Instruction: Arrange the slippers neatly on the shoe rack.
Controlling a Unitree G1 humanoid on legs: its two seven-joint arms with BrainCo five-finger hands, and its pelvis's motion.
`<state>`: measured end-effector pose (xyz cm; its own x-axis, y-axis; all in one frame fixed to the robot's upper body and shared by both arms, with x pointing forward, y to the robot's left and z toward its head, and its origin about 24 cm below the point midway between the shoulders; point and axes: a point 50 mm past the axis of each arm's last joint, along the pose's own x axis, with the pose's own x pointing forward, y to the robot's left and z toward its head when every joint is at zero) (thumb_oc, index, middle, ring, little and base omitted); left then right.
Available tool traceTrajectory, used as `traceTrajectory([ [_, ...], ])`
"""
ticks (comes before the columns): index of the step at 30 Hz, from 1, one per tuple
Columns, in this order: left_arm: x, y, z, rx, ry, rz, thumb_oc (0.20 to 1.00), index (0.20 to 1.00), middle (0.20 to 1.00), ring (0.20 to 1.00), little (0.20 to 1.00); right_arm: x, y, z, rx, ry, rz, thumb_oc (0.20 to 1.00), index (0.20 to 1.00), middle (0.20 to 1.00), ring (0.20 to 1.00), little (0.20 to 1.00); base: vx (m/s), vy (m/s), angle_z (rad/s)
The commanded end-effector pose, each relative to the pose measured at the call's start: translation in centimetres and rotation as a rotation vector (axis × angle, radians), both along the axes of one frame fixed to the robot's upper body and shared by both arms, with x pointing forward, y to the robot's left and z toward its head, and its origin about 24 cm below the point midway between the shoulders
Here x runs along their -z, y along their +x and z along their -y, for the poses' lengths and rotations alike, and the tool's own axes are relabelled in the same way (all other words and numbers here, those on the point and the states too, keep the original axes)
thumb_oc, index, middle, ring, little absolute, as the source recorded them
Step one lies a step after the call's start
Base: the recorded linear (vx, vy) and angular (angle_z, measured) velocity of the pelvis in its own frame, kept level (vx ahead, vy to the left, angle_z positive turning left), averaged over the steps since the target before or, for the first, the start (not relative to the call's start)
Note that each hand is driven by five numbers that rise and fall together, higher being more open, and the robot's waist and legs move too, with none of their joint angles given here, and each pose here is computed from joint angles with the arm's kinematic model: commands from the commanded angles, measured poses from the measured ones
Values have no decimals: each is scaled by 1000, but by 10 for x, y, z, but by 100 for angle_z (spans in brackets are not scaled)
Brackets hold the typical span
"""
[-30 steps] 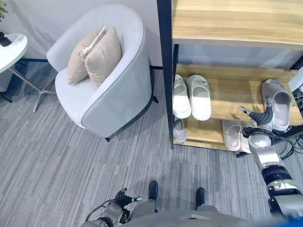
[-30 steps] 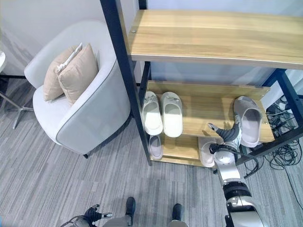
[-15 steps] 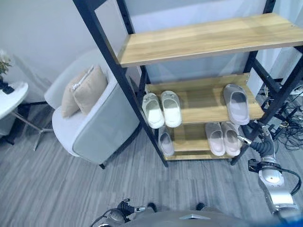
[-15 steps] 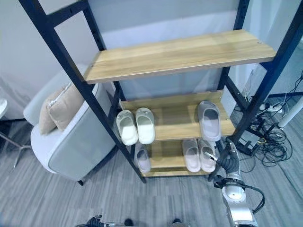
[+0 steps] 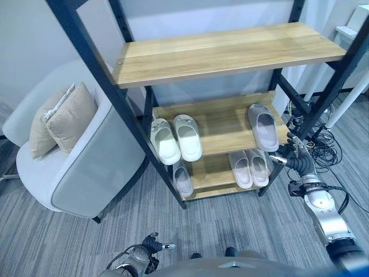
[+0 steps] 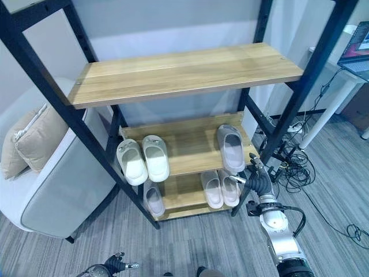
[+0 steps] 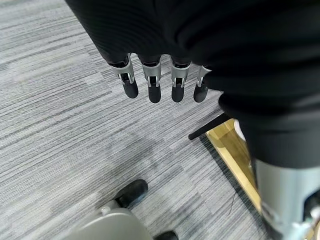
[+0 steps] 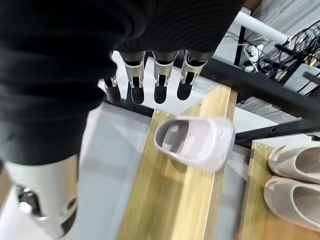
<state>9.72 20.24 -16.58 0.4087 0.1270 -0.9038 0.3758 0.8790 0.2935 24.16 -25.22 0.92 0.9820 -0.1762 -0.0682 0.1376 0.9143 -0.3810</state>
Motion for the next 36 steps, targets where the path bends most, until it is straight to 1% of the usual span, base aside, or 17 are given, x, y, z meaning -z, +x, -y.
traceTrajectory([
  [1,9,-34,8,34,-12,-121,1000,1000,1000,1000,1000,-36,18,-5,-17,-77,173,1000,1000,1000,1000,1000,18,21,33],
  [3,9,-38,7,34,-13,-128,1000,1000,1000,1000,1000,-37,19,-3,-4,-93,174,1000,1000,1000,1000,1000,57,-52,11],
  [5,9,-42,7,45,-13,-138,1000,1000,1000,1000,1000,-40,21,4,22,-165,173,1000,1000,1000,1000,1000,122,-150,-17],
  [6,10,-51,7,46,-7,-157,1000,1000,1000,1000,1000,-44,20,7,28,-209,184,1000,1000,1000,1000,1000,139,-149,19],
  [9,11,-54,10,43,-17,-155,1000,1000,1000,1000,1000,-50,26,7,18,-254,202,1000,1000,1000,1000,1000,116,-124,34],
  [12,10,-49,11,39,-9,-123,1000,1000,1000,1000,1000,-57,36,3,-1,-297,225,1000,1000,1000,1000,1000,74,-77,13],
  [17,10,-49,13,81,-3,-116,1000,1000,1000,1000,1000,-72,51,6,-26,-527,237,1000,1000,1000,1000,1000,68,-29,11],
  [21,10,-50,12,95,3,-117,1000,1000,1000,1000,1000,-71,64,19,9,-688,162,1000,1000,1000,1000,1000,62,12,8],
  [25,9,-47,11,72,5,-100,1000,1000,1000,1000,1000,-63,66,32,91,-694,100,1000,1000,1000,1000,1000,49,13,2],
  [26,9,-47,10,62,9,-98,1000,1000,1000,1000,1000,-59,66,37,134,-655,78,1000,1000,1000,1000,1000,48,12,1],
  [28,9,-48,8,56,15,-101,1000,1000,1000,1000,1000,-54,65,43,159,-644,50,1000,1000,1000,1000,1000,18,8,0],
  [30,9,-49,7,48,20,-104,1000,1000,1000,1000,1000,-55,65,46,175,-646,43,1000,1000,1000,1000,1000,27,16,7],
  [32,9,-55,2,22,34,-124,1000,1000,1000,1000,1000,-51,63,56,234,-624,13,1000,1000,1000,1000,1000,41,32,4],
  [35,9,-57,-1,-2,44,-130,1000,1000,1000,1000,1000,-51,63,59,264,-607,12,1000,1000,1000,1000,1000,12,10,1],
  [36,9,-57,-3,-20,52,-128,1000,1000,1000,1000,1000,-50,63,63,305,-594,10,1000,1000,1000,1000,1000,0,0,0],
])
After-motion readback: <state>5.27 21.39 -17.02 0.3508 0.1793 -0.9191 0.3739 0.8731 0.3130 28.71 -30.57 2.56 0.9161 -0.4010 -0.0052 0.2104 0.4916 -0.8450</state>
